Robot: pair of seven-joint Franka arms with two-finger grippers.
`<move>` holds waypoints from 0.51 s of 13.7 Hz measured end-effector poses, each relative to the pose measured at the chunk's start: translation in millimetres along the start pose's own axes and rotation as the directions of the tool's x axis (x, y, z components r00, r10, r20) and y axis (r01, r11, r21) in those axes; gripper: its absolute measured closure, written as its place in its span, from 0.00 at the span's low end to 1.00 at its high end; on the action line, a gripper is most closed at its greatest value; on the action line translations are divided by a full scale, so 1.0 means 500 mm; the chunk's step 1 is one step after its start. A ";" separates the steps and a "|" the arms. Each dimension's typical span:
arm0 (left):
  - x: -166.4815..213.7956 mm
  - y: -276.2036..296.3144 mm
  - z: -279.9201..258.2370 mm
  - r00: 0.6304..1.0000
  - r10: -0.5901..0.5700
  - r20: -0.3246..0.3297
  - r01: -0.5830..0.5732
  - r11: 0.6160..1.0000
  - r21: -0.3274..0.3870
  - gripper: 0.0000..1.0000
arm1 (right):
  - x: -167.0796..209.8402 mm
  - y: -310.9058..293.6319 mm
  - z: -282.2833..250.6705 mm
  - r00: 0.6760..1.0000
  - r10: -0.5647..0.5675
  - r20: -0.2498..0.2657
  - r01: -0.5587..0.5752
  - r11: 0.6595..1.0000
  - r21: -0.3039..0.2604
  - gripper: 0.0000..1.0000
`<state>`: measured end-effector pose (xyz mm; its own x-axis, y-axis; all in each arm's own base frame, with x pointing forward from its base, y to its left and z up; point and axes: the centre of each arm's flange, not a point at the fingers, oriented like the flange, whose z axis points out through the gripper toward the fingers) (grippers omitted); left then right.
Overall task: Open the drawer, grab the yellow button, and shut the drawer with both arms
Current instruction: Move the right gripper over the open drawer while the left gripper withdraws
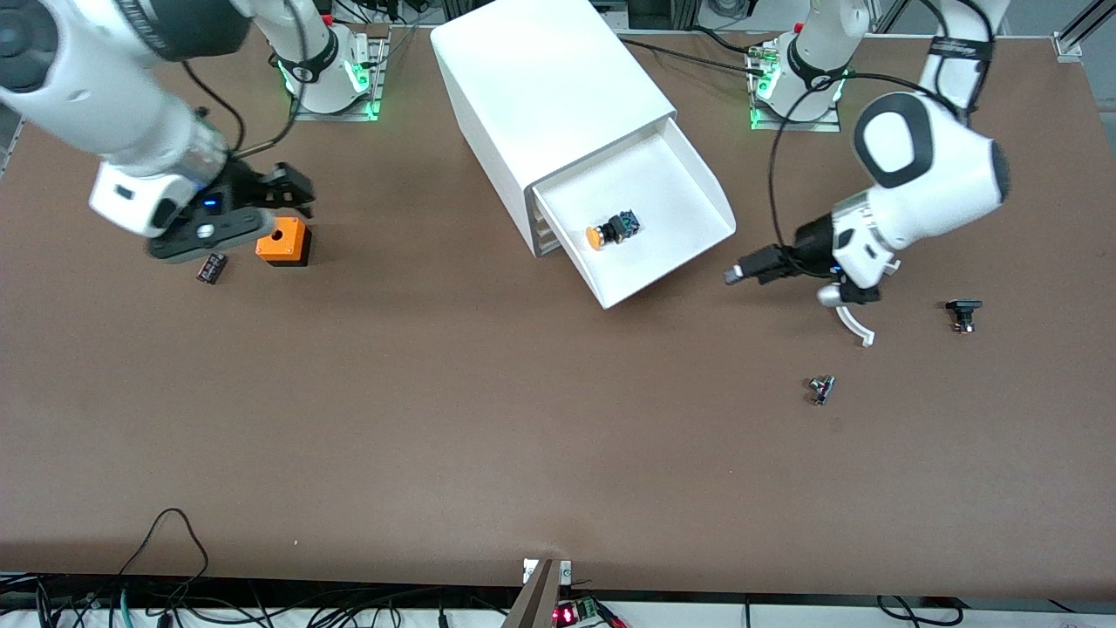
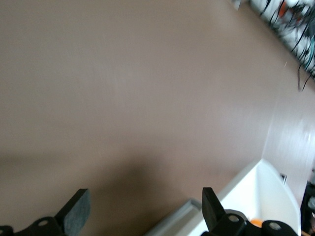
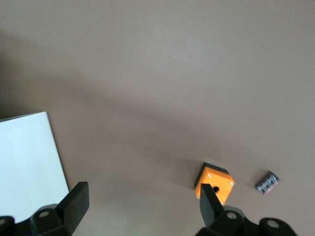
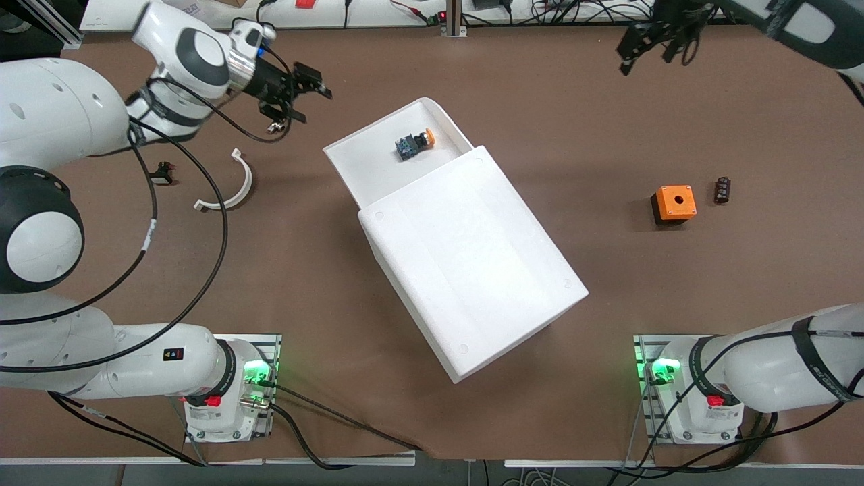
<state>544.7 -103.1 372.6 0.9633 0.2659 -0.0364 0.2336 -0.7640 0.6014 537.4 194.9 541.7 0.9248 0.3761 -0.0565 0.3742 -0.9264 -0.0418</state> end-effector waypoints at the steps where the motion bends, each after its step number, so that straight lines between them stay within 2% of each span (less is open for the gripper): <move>1: 0.015 0.002 -0.023 0.999 0.033 -0.020 -0.032 0.999 0.028 0.00 | 0.007 -0.047 -0.005 0.999 -0.041 -0.010 0.041 0.999 -0.003 0.00; 3: 0.034 0.012 -0.074 0.985 0.169 -0.024 -0.163 0.973 0.161 0.00 | 0.015 -0.146 -0.009 0.992 -0.122 -0.020 0.122 0.992 0.008 0.00; 5: 0.046 0.047 -0.161 0.957 0.283 0.061 -0.289 0.913 0.287 0.00 | 0.025 -0.266 -0.004 0.974 -0.223 -0.027 0.223 0.975 0.015 0.00; 7: 0.051 0.083 -0.284 0.934 0.323 0.152 -0.357 0.845 0.398 0.00 | 0.043 -0.396 0.007 0.927 -0.371 -0.044 0.372 0.928 0.004 0.00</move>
<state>560.4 -44.5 510.1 0.9954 -0.0874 0.0386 -0.0935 -0.9745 0.2038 483.0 386.2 545.5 0.7218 0.6921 0.0074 0.6910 -0.7200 -0.0639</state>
